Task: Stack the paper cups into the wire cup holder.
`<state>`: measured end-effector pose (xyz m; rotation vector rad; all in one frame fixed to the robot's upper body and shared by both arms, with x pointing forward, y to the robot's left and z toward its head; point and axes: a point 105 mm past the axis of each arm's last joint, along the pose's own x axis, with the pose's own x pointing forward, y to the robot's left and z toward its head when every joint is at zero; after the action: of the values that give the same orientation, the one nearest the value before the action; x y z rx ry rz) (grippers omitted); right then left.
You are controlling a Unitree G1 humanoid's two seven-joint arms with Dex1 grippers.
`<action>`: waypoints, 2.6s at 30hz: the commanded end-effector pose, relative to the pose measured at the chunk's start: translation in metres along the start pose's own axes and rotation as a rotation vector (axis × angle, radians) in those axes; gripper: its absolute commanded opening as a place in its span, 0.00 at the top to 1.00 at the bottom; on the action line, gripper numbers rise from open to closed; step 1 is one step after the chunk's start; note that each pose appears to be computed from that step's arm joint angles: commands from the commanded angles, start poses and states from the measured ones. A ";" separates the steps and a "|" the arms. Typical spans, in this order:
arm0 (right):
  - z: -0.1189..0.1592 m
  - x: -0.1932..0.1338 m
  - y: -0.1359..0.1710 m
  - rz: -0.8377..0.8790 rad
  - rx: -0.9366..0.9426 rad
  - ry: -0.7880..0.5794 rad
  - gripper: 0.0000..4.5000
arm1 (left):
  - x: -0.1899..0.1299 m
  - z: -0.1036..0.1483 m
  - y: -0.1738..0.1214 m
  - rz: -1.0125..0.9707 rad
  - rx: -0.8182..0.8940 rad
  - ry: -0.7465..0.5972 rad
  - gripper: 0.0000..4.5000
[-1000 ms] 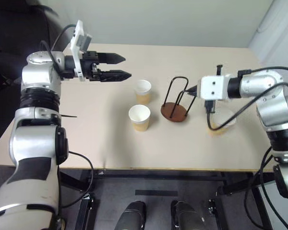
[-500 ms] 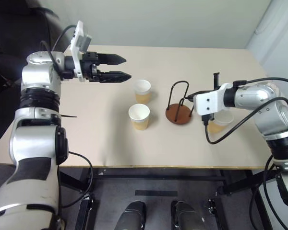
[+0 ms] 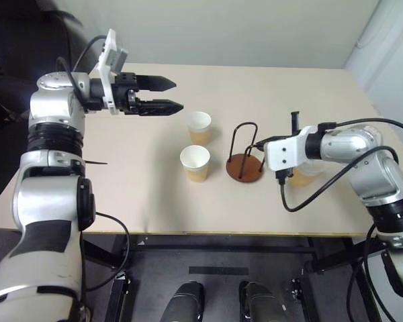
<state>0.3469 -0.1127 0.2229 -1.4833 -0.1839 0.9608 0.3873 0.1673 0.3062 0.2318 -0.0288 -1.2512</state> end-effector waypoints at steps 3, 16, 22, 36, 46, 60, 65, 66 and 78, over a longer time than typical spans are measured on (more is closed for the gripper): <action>0.011 -0.001 -0.003 -0.025 -0.042 -0.021 1.00 | -0.006 0.015 0.000 0.010 0.053 -0.015 0.00; 0.016 0.008 0.018 0.054 -0.007 -0.031 0.82 | -0.007 0.015 0.001 0.021 0.059 -0.011 0.00; 0.018 0.003 0.026 0.110 0.075 -0.047 0.36 | -0.006 0.015 0.000 0.018 0.059 -0.014 0.00; 0.007 -0.054 -0.058 -0.129 0.439 -0.099 0.36 | -0.001 0.015 0.006 0.058 0.043 -0.011 0.00; -0.005 -0.085 -0.055 -0.089 0.501 -0.052 0.36 | 0.001 0.014 0.024 0.229 0.422 0.155 0.00; 0.007 -0.107 -0.066 -0.049 0.588 -0.160 0.36 | 0.027 -0.030 0.029 0.143 0.718 0.545 0.00; 0.007 -0.106 -0.068 -0.042 0.595 -0.159 0.36 | 0.038 -0.030 0.032 0.138 0.721 0.604 0.00; 0.006 -0.106 -0.067 -0.039 0.596 -0.157 0.36 | 0.040 -0.030 0.032 0.136 0.729 0.613 0.00; 0.005 -0.110 -0.069 -0.039 0.607 -0.147 0.36 | 0.058 -0.045 0.039 0.197 0.711 0.679 0.00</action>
<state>0.3092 -0.1652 0.3199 -0.8308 0.0207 0.9945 0.4462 0.1325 0.2512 1.2121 0.1198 -0.9160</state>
